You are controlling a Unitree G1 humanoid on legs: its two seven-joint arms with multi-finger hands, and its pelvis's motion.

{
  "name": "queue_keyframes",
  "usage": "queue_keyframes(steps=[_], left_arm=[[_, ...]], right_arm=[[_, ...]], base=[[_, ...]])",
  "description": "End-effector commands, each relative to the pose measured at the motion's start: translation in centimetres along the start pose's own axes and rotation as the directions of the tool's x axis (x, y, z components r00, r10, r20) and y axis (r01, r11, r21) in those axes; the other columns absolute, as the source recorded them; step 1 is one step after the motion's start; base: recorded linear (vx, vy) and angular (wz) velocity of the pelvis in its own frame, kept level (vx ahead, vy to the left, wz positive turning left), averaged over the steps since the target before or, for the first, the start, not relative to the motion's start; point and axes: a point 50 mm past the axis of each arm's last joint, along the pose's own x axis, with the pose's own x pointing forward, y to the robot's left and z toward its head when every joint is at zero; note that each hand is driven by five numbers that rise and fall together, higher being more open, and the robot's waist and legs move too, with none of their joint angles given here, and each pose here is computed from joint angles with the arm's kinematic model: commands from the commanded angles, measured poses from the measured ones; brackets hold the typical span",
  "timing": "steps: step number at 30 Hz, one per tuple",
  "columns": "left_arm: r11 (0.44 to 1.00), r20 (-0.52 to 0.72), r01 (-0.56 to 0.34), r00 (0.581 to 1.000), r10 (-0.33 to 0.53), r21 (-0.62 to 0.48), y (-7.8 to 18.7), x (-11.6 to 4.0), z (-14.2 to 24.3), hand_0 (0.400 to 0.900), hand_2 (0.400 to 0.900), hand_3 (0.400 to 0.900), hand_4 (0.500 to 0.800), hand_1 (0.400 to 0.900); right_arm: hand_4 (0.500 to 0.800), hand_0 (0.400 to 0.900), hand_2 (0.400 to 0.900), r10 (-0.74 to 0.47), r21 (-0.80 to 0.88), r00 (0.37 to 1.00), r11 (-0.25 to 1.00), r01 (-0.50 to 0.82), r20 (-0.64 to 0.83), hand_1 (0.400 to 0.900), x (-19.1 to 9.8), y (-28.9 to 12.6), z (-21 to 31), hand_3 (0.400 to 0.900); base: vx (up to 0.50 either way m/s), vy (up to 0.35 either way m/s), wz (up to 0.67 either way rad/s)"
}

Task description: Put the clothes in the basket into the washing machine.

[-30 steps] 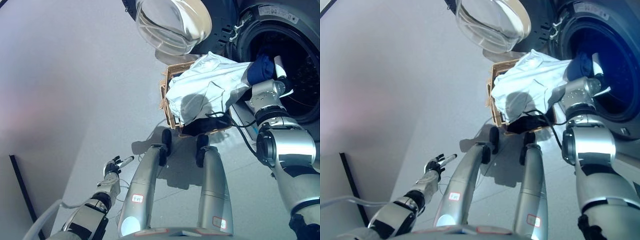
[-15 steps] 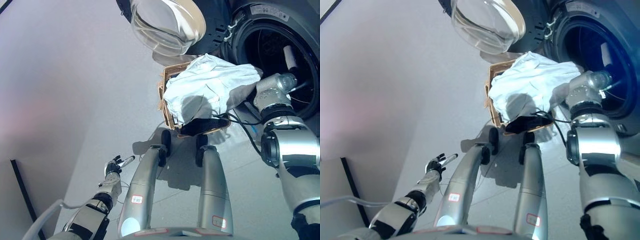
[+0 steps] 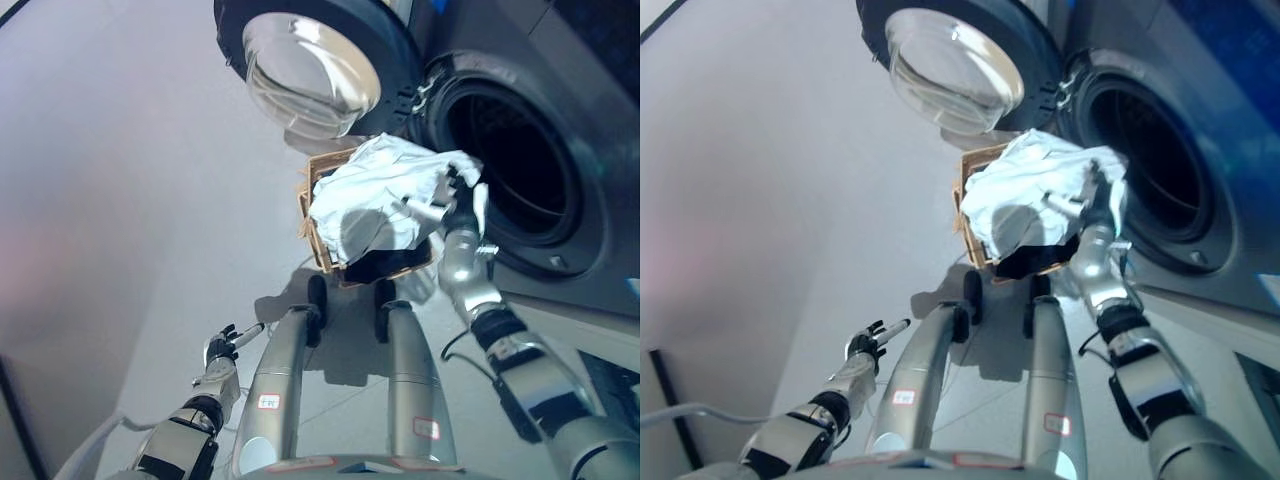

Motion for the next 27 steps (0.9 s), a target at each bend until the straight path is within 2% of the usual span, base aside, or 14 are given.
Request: queue_keyframes(steps=[1,3,7,8,9,11,13,14,17,21,24,27], left_arm=[[0.994,-0.092,-0.071,0.993,0.078,0.079,3.2,-0.2,-3.7,0.900,0.900,0.900,0.800,0.900],[0.991,-0.110,-0.040,0.992,0.054,0.125,3.4,-0.4,-4.5,0.900,0.900,0.900,0.800,0.900],[0.984,-0.133,-0.013,0.990,0.038,0.180,3.7,-0.6,-5.5,0.900,0.900,0.900,0.800,0.900],[0.984,-0.133,-0.013,0.990,0.038,0.180,3.7,-0.6,-5.5,0.900,0.900,0.900,0.800,0.900],[0.979,-0.157,-0.006,0.987,0.038,0.202,4.1,-0.8,-6.3,0.900,0.900,0.900,0.800,0.900],[0.978,-0.181,-0.004,0.983,0.043,0.209,4.6,-1.0,-7.1,0.900,0.900,0.900,0.800,0.900],[0.980,-0.214,-0.004,0.976,0.048,0.201,5.2,-1.2,-8.0,0.900,0.900,0.900,0.800,0.900],[0.979,-0.214,-0.004,0.976,0.048,0.201,5.2,-1.2,-8.0,0.900,0.900,0.900,0.800,0.900],[0.976,-0.272,-0.004,0.960,0.066,0.219,6.2,-1.7,-9.7,0.900,0.900,0.900,0.800,0.900],[0.976,-0.337,-0.008,0.938,0.082,0.217,6.9,-2.5,-11.6,0.900,0.900,0.900,0.800,0.900],[0.980,-0.378,-0.017,0.921,0.093,0.199,7.4,-3.1,-12.7,0.900,0.900,0.900,0.800,0.900],[0.973,-0.406,0.016,0.910,0.082,0.232,7.3,-3.5,-13.6,0.900,0.900,0.900,0.800,0.900]], right_arm=[[0.800,0.900,0.900,0.084,-0.120,0.987,0.990,-0.068,0.134,0.900,-0.5,0.1,1.1,0.900],[0.800,0.900,0.900,0.128,-0.168,0.989,0.976,-0.140,-0.079,0.900,-2.6,0.0,-4.7,0.900],[0.800,0.900,0.900,0.133,-0.183,0.933,0.962,-0.203,-0.334,0.900,-6.0,-0.7,-10.9,0.900],[0.800,0.900,0.900,0.133,-0.183,0.933,0.962,-0.203,-0.334,0.900,-6.0,-0.7,-10.9,0.900],[0.800,0.900,0.900,0.138,-0.164,0.876,0.958,-0.237,-0.463,0.900,-8.2,-1.0,-13.8,0.900],[0.800,0.900,0.900,0.128,-0.143,0.788,0.954,-0.265,-0.602,0.900,-10.9,-1.4,-16.8,0.900],[0.800,0.900,0.900,0.109,-0.069,0.672,0.970,-0.232,-0.733,0.900,-13.9,-1.8,-19.4,0.900],[0.800,0.900,0.900,0.109,-0.069,0.671,0.970,-0.232,-0.733,0.900,-13.9,-1.8,-19.4,0.900],[0.800,0.900,0.900,0.071,-0.047,0.513,0.976,-0.214,-0.855,0.900,-18.0,-2.8,-22.0,0.900],[0.800,0.900,0.900,0.039,-0.004,0.398,0.994,-0.108,-0.917,0.900,-20.9,-3.4,-23.4,0.900],[0.800,0.900,0.900,0.042,0.029,0.343,0.999,-0.041,-0.938,0.900,-22.1,-3.5,-23.8,0.900],[0.800,0.900,0.900,0.057,0.045,0.328,0.998,-0.043,-0.943,0.900,-22.6,-3.4,-23.9,0.900]], base=[[0.096,0.022,-0.05],[0.115,0.027,-0.05],[0.063,0.016,-0.01],[0.058,0.016,-0.05],[0.066,0.009,-0.05],[0.081,-0.009,-0.02],[0.067,-0.023,0.00],[0.076,-0.016,-0.01],[0.116,-0.031,0.01],[0.077,-0.038,-0.01],[0.062,-0.045,-0.04],[0.045,-0.026,-0.06]])
